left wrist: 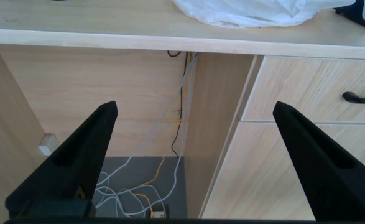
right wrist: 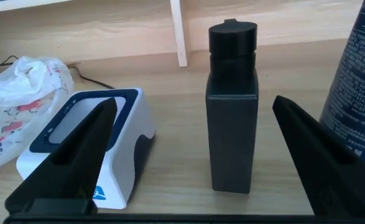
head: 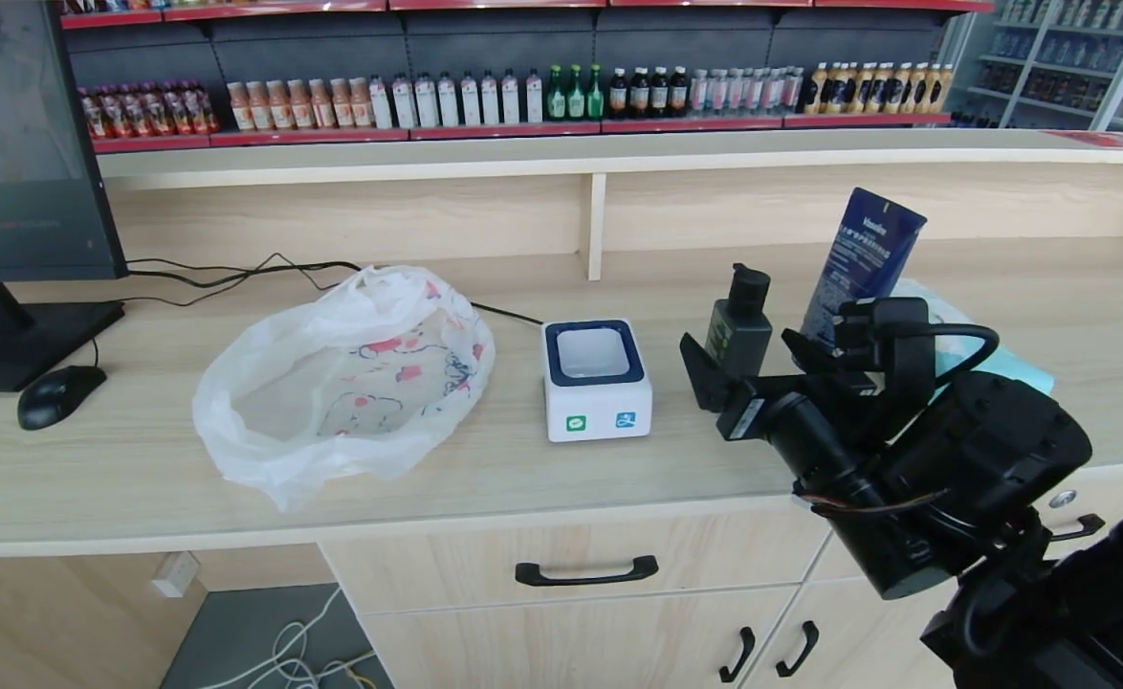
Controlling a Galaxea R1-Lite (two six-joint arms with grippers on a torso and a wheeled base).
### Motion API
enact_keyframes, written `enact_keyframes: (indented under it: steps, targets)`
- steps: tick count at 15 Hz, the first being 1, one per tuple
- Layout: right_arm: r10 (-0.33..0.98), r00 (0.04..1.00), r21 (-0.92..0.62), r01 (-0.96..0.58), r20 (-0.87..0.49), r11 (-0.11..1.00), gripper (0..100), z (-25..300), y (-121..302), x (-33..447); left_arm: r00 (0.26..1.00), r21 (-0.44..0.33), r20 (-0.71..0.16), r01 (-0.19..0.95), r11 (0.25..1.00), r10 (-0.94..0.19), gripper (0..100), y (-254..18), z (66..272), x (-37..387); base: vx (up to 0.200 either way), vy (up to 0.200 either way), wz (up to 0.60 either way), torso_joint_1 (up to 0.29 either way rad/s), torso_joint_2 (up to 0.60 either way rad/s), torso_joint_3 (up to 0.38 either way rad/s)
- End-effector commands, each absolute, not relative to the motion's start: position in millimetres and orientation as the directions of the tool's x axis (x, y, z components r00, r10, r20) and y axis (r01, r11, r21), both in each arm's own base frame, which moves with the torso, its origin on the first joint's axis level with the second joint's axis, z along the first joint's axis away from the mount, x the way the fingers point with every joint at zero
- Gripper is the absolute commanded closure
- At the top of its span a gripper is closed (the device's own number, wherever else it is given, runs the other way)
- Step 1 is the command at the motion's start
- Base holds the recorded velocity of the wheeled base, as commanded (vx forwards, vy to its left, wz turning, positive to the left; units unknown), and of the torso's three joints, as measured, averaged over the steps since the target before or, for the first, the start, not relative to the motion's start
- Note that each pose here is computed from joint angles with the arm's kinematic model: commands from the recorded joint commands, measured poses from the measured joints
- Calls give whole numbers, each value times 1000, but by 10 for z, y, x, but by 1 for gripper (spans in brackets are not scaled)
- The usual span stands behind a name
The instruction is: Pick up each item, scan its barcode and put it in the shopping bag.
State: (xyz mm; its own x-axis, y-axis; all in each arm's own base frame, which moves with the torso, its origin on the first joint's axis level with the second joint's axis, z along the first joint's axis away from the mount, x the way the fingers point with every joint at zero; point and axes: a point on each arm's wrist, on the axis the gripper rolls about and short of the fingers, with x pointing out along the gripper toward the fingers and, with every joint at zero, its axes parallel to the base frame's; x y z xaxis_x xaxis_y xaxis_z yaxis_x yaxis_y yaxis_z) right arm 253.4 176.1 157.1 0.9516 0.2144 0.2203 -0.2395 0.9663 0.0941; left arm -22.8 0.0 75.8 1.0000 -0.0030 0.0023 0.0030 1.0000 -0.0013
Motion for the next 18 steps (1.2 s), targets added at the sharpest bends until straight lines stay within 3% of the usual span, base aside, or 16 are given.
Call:
enact_keyframes:
  steps: [1, 5, 18]
  targets:
    - [209, 954, 84, -231, 215, 969, 0, 1526, 1756, 2625, 1000, -2, 3, 3, 1000, -3, 0, 0, 758, -228, 0, 0, 0, 0, 0, 0]
    - [185, 960, 49, -199, 212, 979, 0, 1480, 1532, 2838, 1000, -2, 3, 3, 1000, -3, 0, 0, 758, -228, 0, 0, 0, 0, 0, 0]
    - [203, 961, 39, -213, 186, 976, 0, 1326, 1607, 2993, 1000, 8, 2, 5, 1000, -5, 0, 0, 756, -228, 0, 0, 0, 0, 0, 0]
